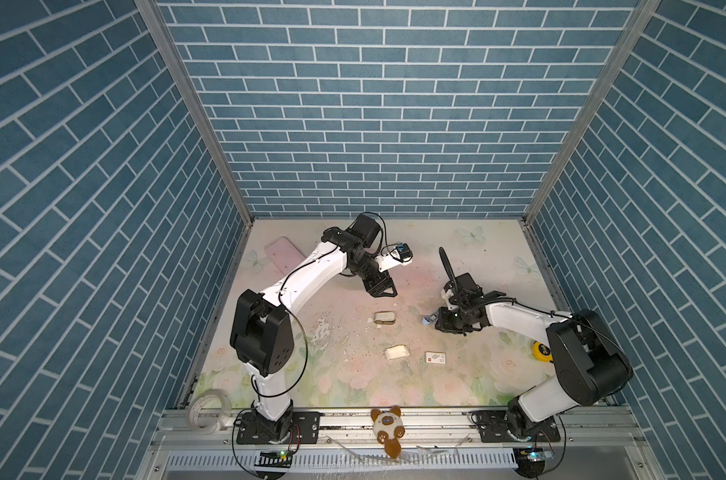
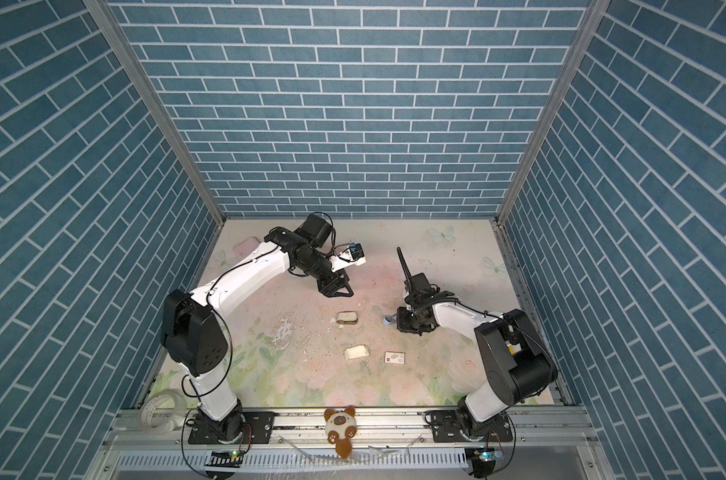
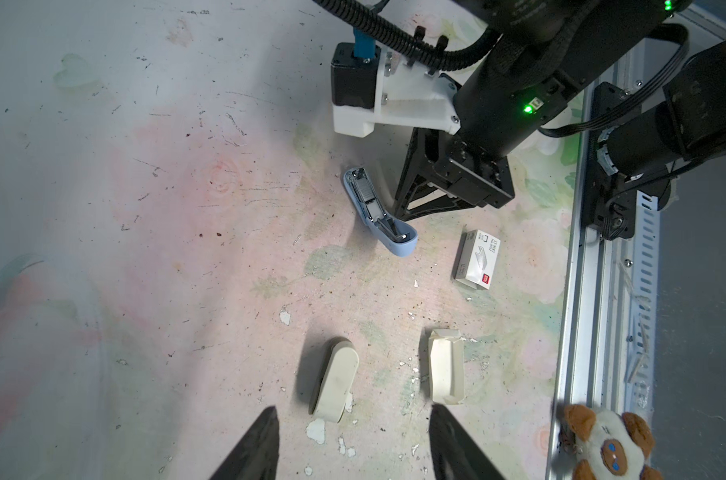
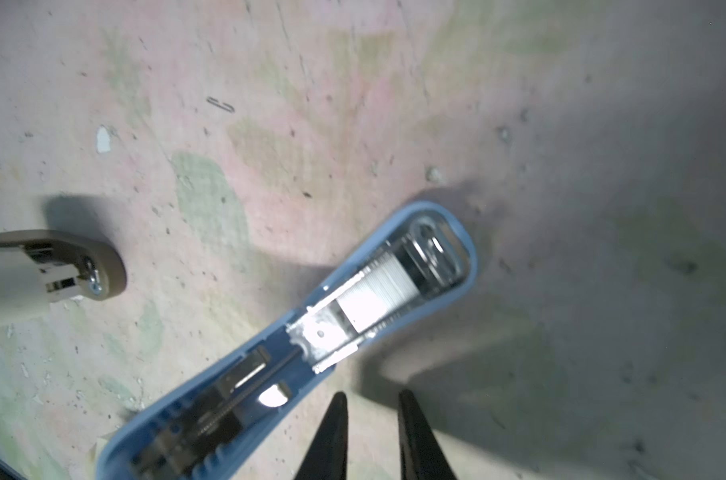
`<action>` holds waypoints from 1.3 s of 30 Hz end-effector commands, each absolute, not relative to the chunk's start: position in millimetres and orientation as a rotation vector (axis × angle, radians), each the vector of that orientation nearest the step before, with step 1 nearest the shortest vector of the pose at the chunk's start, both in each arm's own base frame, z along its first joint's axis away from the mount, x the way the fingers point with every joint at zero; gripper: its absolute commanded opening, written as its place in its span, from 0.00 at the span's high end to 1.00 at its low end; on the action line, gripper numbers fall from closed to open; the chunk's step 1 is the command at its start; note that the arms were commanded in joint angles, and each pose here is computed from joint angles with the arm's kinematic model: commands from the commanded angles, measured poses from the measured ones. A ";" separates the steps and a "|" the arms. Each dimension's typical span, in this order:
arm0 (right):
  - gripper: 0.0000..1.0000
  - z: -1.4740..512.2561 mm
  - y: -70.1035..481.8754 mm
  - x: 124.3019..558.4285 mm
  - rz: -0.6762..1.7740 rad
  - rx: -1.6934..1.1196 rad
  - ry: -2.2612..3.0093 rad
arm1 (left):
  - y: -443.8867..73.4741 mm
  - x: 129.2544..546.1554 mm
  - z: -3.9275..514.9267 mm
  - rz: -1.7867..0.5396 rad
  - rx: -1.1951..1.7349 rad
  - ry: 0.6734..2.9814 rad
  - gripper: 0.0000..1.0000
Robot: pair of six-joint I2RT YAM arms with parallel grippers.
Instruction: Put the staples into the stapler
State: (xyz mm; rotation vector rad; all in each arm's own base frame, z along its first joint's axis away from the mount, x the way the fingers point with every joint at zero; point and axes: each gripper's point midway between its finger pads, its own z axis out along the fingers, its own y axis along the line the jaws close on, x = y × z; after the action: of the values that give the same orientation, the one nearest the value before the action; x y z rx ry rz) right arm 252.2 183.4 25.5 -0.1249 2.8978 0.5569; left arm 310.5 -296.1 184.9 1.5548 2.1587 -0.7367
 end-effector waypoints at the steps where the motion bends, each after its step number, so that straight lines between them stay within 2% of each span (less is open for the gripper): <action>1: 0.75 35.6 168.3 242.1 0.505 -0.072 2.913 | -300.6 308.7 174.0 -0.764 1.567 2.175 0.40; 5: 0.72 53.4 159.4 252.2 0.495 0.001 2.838 | -303.6 308.9 174.1 -0.763 1.567 2.168 0.40; 9: 0.67 67.5 156.2 279.6 0.577 0.065 2.732 | -305.9 306.0 170.7 -0.746 1.588 2.165 0.40; 19: 0.67 69.1 171.8 333.1 0.731 -0.009 2.667 | -304.2 300.7 169.5 -0.747 1.598 2.179 0.41; 26: 0.68 54.7 185.3 337.9 0.827 -0.077 2.688 | -303.4 299.1 170.8 -0.750 1.601 2.183 0.41; 39: 0.71 43.4 186.9 327.9 0.845 -0.115 2.739 | -303.9 299.3 170.2 -0.754 1.601 2.186 0.41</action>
State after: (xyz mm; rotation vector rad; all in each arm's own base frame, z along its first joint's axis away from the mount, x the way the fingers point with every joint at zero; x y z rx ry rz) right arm 327.8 185.2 42.0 -0.0594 2.7404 0.8356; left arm 305.5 -306.0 180.1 1.5871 2.1414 -0.7351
